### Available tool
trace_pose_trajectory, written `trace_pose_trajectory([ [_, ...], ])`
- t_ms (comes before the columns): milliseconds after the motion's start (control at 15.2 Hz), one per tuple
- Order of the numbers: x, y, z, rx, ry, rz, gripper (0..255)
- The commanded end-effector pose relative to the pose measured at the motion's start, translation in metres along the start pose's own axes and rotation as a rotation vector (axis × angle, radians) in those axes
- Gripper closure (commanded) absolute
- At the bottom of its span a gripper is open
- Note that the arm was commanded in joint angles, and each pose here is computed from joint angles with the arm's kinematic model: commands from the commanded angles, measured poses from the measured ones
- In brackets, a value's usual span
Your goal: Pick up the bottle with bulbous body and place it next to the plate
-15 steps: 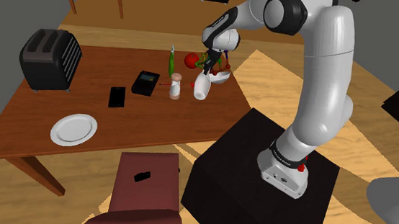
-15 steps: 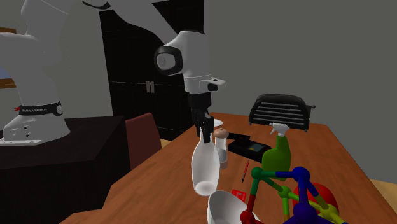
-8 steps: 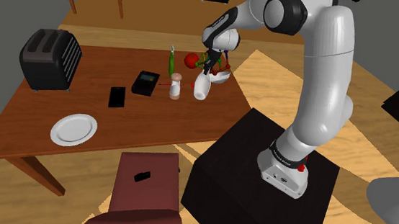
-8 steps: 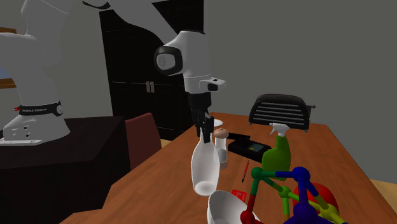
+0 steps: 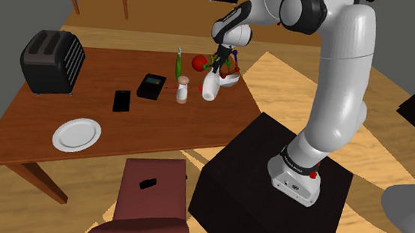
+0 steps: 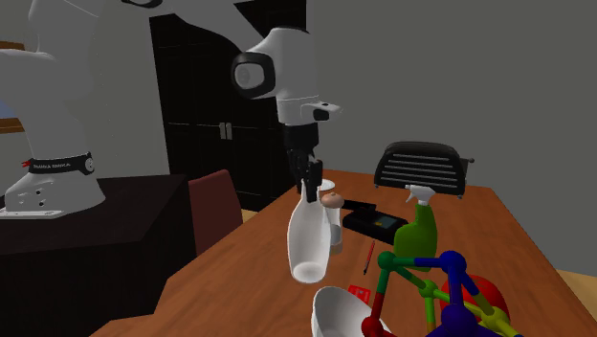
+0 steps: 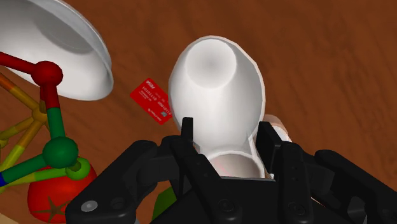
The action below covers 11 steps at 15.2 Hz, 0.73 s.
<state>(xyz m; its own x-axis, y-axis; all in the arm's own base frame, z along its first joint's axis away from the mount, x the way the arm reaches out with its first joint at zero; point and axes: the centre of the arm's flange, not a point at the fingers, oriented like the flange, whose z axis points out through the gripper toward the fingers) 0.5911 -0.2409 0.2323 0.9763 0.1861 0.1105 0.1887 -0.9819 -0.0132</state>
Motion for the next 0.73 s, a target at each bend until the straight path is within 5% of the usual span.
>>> trace_pose_trajectory([
  [0, 0.000, 0.000, -0.011, 0.000, 0.000, 0.000, 255],
  [660, 0.006, -0.001, -0.063, 0.000, 0.000, 0.000, 255],
])
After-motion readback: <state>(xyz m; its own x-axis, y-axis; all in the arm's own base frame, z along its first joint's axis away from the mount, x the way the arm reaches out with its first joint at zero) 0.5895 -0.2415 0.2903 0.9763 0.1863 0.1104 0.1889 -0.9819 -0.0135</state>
